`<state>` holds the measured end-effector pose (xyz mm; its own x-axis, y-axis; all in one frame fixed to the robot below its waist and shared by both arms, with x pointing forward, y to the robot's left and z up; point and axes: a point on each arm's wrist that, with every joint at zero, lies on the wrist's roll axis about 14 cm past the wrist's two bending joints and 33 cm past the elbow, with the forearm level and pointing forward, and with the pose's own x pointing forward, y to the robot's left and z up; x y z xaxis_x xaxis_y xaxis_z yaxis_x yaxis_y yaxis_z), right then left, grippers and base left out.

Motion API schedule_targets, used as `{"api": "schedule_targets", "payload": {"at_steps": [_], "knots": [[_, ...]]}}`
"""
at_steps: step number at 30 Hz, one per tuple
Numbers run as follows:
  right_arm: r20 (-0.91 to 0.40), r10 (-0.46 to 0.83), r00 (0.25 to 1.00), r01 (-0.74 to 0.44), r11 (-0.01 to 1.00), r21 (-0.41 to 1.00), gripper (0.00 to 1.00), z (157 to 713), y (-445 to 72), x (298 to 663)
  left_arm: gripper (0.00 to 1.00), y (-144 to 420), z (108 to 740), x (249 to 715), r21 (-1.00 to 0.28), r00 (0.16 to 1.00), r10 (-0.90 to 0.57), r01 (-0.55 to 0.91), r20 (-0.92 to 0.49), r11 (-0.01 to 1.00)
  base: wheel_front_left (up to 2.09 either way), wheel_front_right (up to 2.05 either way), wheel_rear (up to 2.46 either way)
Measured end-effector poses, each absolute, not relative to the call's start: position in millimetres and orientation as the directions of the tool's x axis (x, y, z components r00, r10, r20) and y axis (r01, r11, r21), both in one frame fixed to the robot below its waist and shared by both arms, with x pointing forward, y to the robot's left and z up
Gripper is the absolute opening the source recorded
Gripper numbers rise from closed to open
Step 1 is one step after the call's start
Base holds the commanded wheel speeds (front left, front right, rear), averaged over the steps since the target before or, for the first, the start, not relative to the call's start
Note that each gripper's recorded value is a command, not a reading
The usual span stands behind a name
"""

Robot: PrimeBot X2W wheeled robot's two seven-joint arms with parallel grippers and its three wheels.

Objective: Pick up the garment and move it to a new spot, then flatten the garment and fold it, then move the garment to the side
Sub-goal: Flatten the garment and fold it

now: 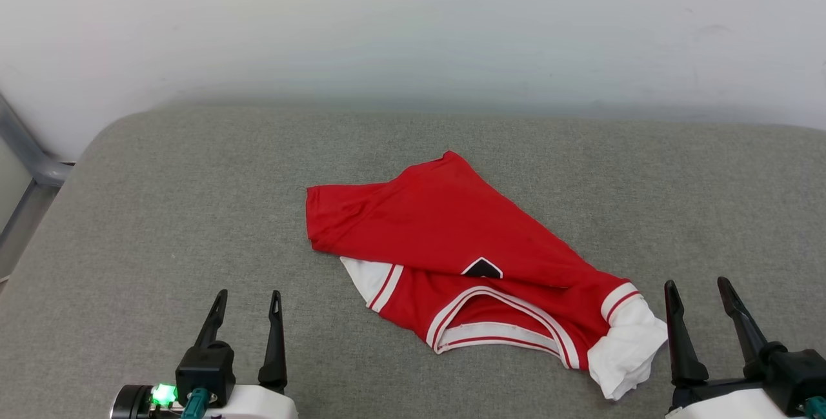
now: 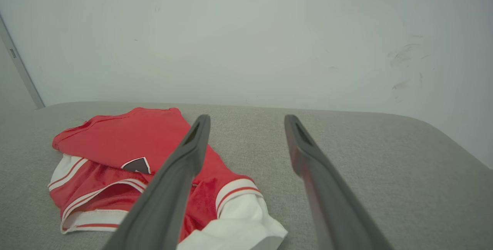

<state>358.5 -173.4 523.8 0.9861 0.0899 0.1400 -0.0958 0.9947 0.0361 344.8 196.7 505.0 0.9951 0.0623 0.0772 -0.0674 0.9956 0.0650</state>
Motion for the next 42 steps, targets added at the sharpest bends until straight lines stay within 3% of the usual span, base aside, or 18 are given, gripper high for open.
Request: {"api": "schedule_targets", "payload": {"at_steps": [10,17,21,27,32,36,42], "knots": [[0.195,0.117,0.974,-0.117,0.993,-0.013,1.00,543,-166,372,1.00,192,506,345,0.053,0.995,0.052,-0.057,0.082,0.997,0.00,0.00,0.00],[0.356,0.210,0.910,-0.170,0.975,-0.143,1.00,607,-161,412,1.00,188,509,355,0.048,0.995,0.048,-0.052,0.091,0.998,0.00,0.00,0.00],[0.347,0.306,0.887,-0.248,0.948,-0.200,1.00,616,-149,443,1.00,188,509,363,0.045,0.995,0.046,-0.051,0.091,0.998,0.00,0.00,0.00],[0.113,0.498,0.860,-0.446,0.840,-0.310,1.00,593,-107,486,1.00,191,509,373,0.044,0.994,0.059,-0.063,0.089,0.997,0.00,0.00,0.00],[-0.250,0.579,0.776,-0.631,0.705,-0.325,1.00,535,-80,498,1.00,196,507,381,0.042,0.993,0.079,-0.083,0.087,0.996,0.00,0.00,0.00],[-0.478,0.556,0.680,-0.716,0.644,-0.269,1.00,500,-73,506,1.00,199,505,389,0.044,0.992,0.091,-0.095,0.083,0.995,0.00,0.00,0.00],[-0.756,0.424,0.499,-0.775,0.609,-0.170,1.00,443,-77,514,1.00,200,500,402,0.046,0.992,0.101,-0.104,0.072,0.993,0.00,0.00,0.00]]}}
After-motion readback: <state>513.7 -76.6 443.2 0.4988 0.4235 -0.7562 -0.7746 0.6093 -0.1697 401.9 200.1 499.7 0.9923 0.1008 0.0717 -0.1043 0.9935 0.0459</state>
